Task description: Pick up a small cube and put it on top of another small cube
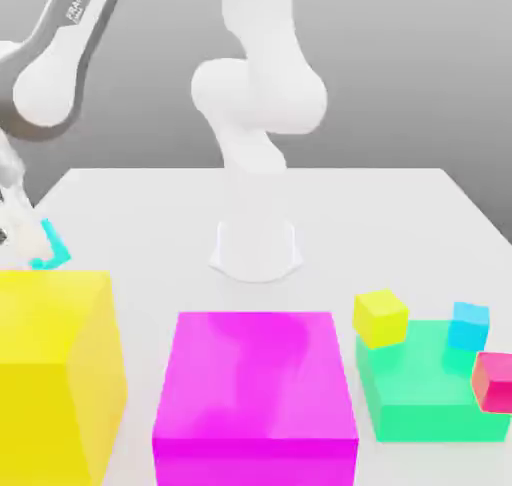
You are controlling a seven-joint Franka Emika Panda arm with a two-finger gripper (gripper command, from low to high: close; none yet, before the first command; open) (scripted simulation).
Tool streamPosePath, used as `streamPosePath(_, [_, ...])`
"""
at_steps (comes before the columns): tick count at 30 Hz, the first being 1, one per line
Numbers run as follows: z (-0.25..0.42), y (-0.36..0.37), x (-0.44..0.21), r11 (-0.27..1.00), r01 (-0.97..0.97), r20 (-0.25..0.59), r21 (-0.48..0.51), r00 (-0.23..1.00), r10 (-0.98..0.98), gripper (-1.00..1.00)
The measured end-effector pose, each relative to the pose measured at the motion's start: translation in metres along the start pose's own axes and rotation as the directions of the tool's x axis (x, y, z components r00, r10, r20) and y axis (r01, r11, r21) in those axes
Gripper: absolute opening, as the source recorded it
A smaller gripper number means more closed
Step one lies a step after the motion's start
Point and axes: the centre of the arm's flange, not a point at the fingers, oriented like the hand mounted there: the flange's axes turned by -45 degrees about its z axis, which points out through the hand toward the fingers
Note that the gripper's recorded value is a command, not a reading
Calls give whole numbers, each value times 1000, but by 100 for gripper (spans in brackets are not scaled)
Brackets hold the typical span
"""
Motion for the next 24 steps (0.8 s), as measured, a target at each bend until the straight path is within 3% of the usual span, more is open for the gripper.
streamPosePath(4, [-23,-50,-6,958,286,79,-23,956,-283,-100])
streamPosePath(9, [-39,-161,-35,763,644,160,-61,760,-629,-100])
streamPosePath(19, [-15,-312,-121,453,877,176,-160,477,-861,-100])
streamPosePath(24, [8,-358,-164,378,901,144,-216,412,-900,-100])
